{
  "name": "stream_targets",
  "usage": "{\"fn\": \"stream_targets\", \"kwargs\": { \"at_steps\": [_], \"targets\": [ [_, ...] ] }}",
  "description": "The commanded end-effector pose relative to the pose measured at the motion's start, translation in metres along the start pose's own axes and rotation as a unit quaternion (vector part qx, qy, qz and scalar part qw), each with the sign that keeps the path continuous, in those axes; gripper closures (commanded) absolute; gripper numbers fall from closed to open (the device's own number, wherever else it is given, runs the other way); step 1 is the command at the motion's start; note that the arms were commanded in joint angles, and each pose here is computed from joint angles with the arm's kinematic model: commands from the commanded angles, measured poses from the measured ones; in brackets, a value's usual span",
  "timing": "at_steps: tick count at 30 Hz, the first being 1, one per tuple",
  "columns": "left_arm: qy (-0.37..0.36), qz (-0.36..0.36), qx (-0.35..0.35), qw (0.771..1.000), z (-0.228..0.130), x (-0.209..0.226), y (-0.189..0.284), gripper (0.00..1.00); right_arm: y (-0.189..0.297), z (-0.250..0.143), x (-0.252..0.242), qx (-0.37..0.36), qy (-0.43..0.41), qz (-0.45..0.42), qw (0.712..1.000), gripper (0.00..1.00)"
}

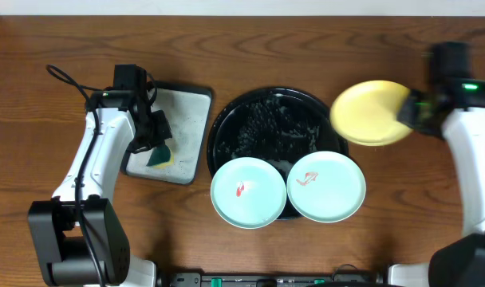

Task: Clean dirty plates on tray and stack at the side
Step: 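Carry the yellow plate right and set it on the table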

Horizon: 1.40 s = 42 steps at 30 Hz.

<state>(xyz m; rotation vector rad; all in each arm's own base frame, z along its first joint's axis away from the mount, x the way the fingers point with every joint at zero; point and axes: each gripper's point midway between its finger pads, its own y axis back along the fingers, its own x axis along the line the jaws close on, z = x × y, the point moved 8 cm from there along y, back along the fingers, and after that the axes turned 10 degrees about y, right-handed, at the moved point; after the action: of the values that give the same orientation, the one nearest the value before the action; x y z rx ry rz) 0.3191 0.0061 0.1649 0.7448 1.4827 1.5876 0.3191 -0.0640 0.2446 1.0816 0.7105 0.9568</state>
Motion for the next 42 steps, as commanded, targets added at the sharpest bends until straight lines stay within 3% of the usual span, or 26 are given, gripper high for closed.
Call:
{"fn": "stream_targets", "kwargs": {
  "at_steps": [1, 7, 14, 15, 19, 21, 30, 36, 42],
  "targets": [
    [-0.007, 0.007, 0.0, 1.0, 0.001, 0.002, -0.002, 0.91, -0.013, 0.005, -0.04, 0.032, -0.061, 0.043, 0.997, 0.99],
    [-0.007, 0.007, -0.001, 1.0, 0.001, 0.002, -0.002, 0.91, -0.067, -0.006, -0.101, 0.062, -0.156, 0.009, 0.986, 0.99],
    [-0.007, 0.006, -0.002, 1.0, 0.002, 0.002, -0.002, 0.91, -0.109, -0.032, -0.12, 0.082, -0.197, 0.002, 0.977, 0.97],
    [-0.007, 0.006, -0.003, 1.0, 0.002, 0.002, -0.002, 0.91, -0.109, -0.031, -0.12, 0.079, -0.197, 0.005, 0.977, 0.94],
    [-0.007, 0.006, -0.003, 1.0, 0.002, 0.002, -0.002, 0.92, -0.101, -0.023, -0.111, 0.061, -0.18, 0.057, 0.98, 0.51],
    [-0.007, 0.006, -0.003, 1.0, 0.002, 0.002, -0.002, 0.91, -0.093, -0.022, -0.104, 0.053, -0.167, 0.083, 0.981, 0.44],
    [-0.007, 0.006, -0.003, 1.0, 0.002, 0.002, -0.002, 0.91, -0.036, -0.052, -0.048, 0.086, -0.033, 0.176, 0.98, 0.45],
    [-0.007, 0.006, -0.003, 1.0, 0.002, 0.002, -0.002, 0.91, -0.03, -0.091, -0.019, 0.168, 0.062, 0.107, 0.978, 0.47],
    [-0.007, 0.006, -0.003, 1.0, 0.002, 0.002, -0.002, 0.91, -0.055, -0.132, 0.009, 0.212, 0.099, 0.078, 0.969, 0.49]
  ]
}}
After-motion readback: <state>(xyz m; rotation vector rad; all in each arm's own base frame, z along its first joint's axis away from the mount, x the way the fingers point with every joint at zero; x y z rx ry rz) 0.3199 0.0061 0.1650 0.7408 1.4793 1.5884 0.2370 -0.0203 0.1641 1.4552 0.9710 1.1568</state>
